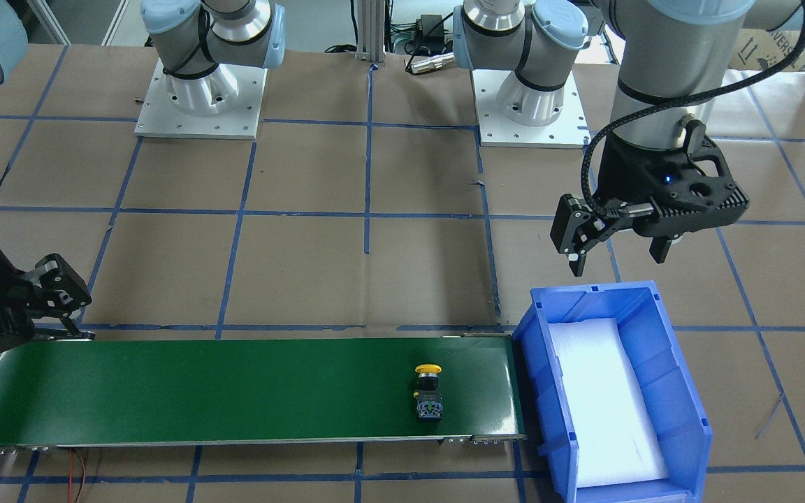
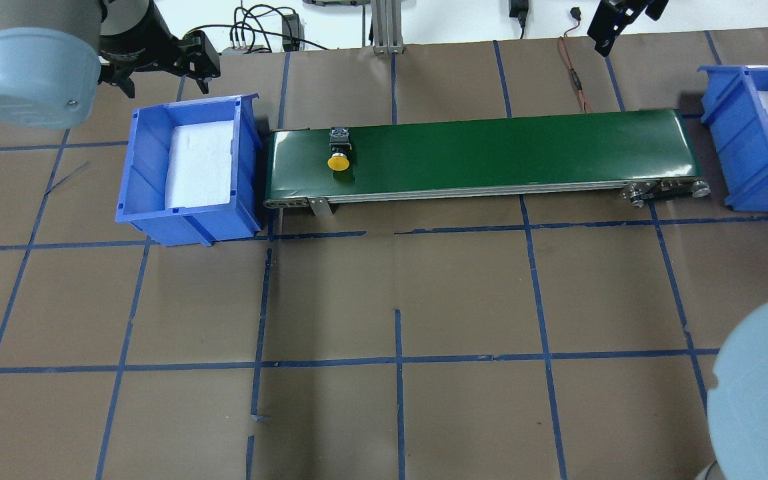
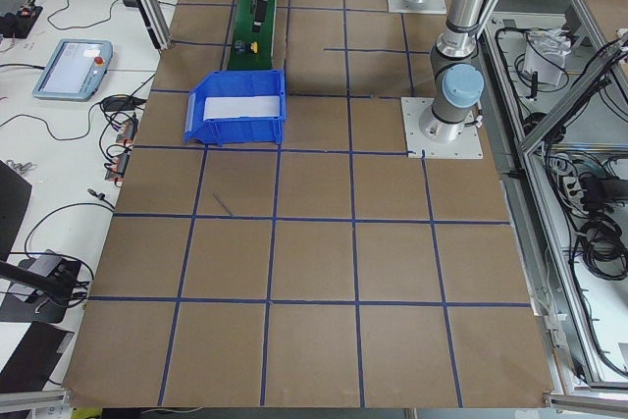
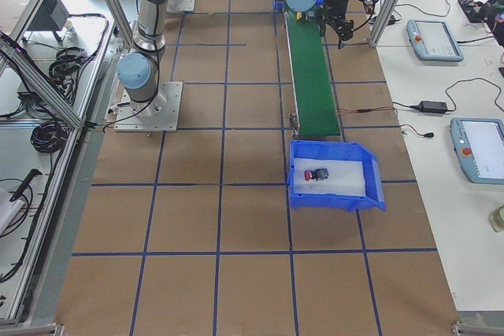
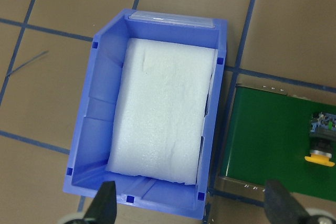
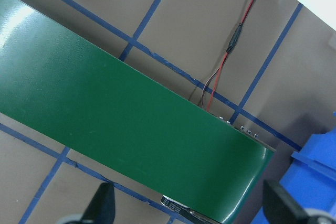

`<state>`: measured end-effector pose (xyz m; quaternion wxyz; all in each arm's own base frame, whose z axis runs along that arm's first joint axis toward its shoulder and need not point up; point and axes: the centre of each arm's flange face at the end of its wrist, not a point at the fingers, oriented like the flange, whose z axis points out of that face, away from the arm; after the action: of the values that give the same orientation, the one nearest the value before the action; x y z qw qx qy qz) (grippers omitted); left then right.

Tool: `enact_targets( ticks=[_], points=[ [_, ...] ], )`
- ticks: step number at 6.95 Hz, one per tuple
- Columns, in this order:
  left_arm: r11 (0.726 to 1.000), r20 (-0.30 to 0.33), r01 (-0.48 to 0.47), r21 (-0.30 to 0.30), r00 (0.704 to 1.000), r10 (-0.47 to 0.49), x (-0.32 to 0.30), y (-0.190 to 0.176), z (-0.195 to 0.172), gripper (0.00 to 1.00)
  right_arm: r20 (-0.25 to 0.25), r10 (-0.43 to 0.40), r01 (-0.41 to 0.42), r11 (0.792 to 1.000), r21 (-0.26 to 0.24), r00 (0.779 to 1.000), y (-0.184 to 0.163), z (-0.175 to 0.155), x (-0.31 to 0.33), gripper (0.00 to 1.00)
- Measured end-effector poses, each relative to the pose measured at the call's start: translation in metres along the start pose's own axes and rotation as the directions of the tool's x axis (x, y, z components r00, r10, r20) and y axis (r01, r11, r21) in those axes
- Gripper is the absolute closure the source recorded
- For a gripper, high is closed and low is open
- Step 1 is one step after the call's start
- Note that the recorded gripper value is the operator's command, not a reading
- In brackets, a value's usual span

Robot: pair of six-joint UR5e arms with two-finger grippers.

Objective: Transport two buttons from left to right
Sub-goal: 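Withdraw the left gripper back over its bin while the right gripper returns toward the belt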

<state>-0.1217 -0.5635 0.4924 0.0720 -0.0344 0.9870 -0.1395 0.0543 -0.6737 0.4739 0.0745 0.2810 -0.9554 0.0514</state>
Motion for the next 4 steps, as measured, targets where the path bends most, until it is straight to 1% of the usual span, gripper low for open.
enact_targets(
  ticks=[1, 2, 4],
  points=[
    [0.999, -0.03, -0.033, 0.005, 0.999, 0.034, 0.002, 0.005, -0.006, 0.0, -0.003, 0.0, 0.0, 1.0, -0.003, 1.0, 0.0, 0.0, 0.0, 0.0],
    [0.999, -0.053, -0.047, -0.002, 0.998, 0.047, 0.003, 0.011, -0.012, 0.0, -0.003, 0.0, 0.0, 1.0, -0.006, 1.0, 0.001, 0.001, 0.0, 0.0],
    [0.996, -0.067, -0.06, -0.063, 0.996, 0.056, 0.001, 0.027, -0.024, 0.0, -0.002, 0.001, -0.001, 1.0, -0.01, 1.0, 0.001, 0.001, 0.0, 0.0]
  ],
)
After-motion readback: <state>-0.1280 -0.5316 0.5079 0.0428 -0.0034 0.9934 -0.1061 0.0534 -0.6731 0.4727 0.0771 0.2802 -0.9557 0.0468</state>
